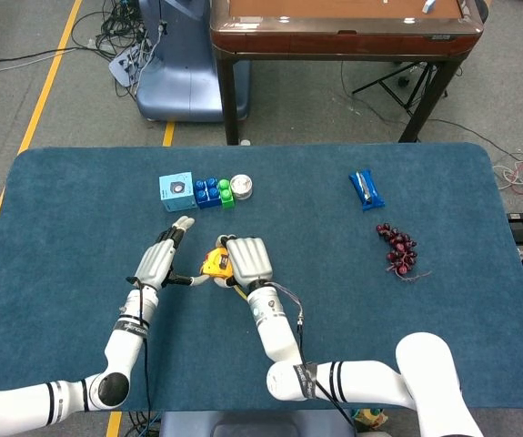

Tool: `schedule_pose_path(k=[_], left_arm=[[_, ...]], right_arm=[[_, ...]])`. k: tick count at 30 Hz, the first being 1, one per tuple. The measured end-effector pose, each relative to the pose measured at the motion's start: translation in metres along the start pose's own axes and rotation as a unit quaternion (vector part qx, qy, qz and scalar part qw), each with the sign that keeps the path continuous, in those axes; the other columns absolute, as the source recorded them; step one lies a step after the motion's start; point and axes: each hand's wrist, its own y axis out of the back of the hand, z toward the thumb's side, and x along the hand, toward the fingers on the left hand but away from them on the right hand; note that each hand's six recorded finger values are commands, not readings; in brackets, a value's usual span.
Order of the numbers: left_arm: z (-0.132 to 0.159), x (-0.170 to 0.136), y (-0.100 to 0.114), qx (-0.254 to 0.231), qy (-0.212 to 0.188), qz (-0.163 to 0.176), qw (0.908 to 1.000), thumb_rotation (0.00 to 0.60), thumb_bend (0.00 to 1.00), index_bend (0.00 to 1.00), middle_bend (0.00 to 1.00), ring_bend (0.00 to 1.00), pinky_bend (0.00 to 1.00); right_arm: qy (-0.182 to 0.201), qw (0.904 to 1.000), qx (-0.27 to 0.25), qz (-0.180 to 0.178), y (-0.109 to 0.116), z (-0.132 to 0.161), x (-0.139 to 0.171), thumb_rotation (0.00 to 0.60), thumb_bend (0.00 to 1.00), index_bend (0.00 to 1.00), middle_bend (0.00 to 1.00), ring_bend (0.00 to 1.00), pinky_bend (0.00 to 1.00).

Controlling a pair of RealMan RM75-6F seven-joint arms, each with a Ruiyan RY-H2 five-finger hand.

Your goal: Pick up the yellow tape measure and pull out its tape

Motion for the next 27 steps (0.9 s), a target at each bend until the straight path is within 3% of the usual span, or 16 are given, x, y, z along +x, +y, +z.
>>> schedule_pose_path(k=[23, 27], left_arm=[[-0.018, 0.002, 0.021, 0.005, 0.026, 0.025, 0.9993, 0.600, 0.17, 0.00, 0.00, 0.00, 0.00], [-0.020, 0.001, 0.023, 0.002, 0.028, 0.022, 0.9994, 0.600, 0.21, 0.07, 0.00, 0.00, 0.00]], right_arm=[[-0.004, 1.0000, 0.002, 0.003, 0.002, -0.006, 0.002, 0.600, 0.65, 0.64, 0.63, 0.57, 0.39], [-0.005, 1.0000, 0.001, 0.004, 0.002, -0.006, 0.002, 0.600, 0.65, 0.64, 0.63, 0.57, 0.39]])
